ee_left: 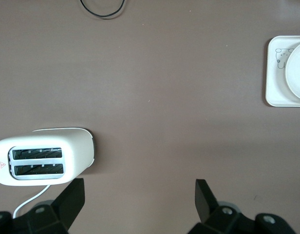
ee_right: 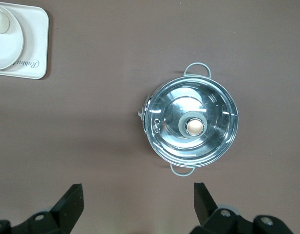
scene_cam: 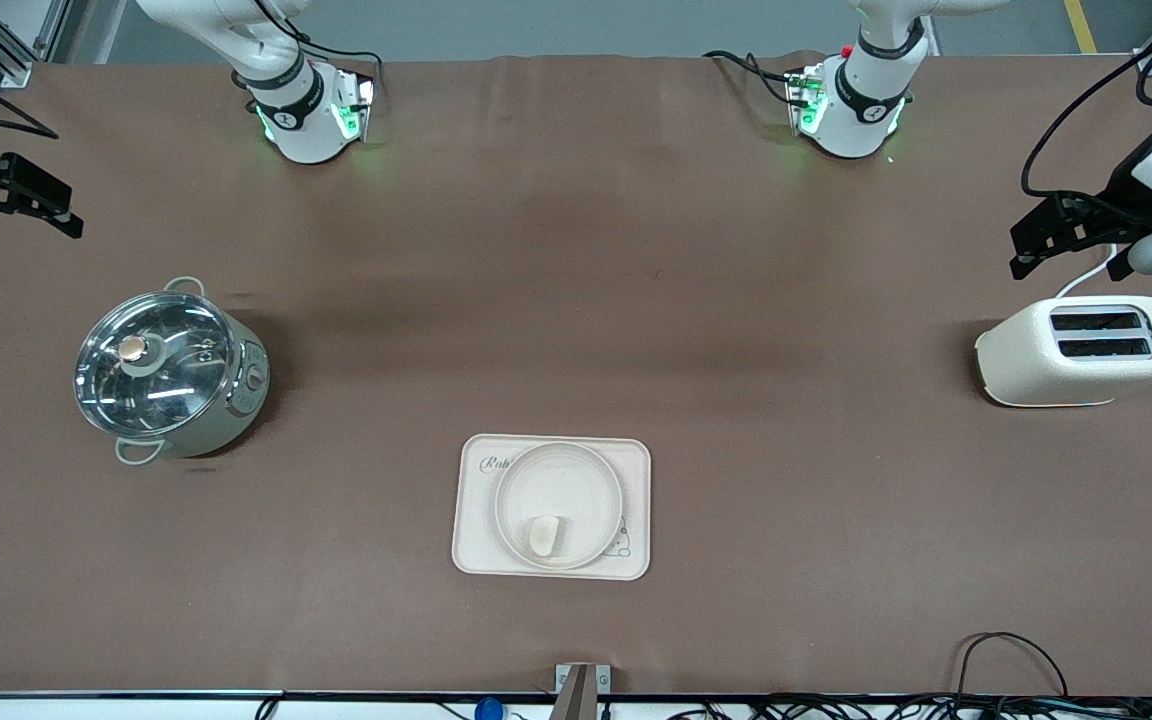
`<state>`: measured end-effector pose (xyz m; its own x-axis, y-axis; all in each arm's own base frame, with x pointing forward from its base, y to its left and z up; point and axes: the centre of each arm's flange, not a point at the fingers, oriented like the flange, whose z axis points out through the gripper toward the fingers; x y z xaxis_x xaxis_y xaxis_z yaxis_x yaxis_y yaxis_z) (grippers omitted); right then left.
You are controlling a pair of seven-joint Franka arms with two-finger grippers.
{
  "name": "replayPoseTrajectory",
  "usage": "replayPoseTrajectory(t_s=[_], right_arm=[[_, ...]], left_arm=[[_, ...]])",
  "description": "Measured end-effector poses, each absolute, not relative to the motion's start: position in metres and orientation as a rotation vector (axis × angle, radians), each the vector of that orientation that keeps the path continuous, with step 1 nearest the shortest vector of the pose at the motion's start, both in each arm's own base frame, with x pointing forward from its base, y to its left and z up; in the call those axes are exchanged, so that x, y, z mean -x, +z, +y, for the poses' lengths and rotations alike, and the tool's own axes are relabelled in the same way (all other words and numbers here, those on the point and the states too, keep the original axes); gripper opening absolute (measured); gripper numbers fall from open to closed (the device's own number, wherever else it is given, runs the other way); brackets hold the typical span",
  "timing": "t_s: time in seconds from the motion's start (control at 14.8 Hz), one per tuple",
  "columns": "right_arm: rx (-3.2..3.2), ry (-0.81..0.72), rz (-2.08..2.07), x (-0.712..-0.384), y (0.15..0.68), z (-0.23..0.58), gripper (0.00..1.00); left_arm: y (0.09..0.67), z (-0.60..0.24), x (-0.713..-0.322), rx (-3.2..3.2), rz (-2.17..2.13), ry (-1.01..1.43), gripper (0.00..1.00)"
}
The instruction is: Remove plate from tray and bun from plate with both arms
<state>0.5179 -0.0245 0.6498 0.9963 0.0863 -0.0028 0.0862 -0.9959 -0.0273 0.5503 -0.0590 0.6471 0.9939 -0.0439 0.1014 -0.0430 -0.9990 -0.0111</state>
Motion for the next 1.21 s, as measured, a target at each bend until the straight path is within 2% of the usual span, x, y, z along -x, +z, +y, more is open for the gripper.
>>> replayPoseTrajectory(t_s=[0.4,0.54,0.67,0.94,1.21], right_arm=[[3.109,0.004,-0.146,-0.519,0.649,-0.02,1.0],[3.096,-0.017,-0.164,-0.53,0.641,-0.006,1.0],[3.055,-0.021,-0.117,-0.555,0.613,0.019,1.0],[3.054,-0.013,0.056,-0.618,0.527,0.104,1.0],[2.941,-0.019,0.11,-0.652,0.452,0.174,1.0]], left_arm=[[0.652,-0.059,-0.55,3.128,0.066,-0.174,1.0],[0.651,-0.06,-0.55,3.128,0.069,-0.172,1.0],[0.65,-0.061,-0.551,3.128,0.071,-0.167,1.0],[0.648,-0.061,-0.552,3.129,0.072,-0.159,1.0],[0.646,-0.061,-0.552,3.129,0.07,-0.151,1.0]])
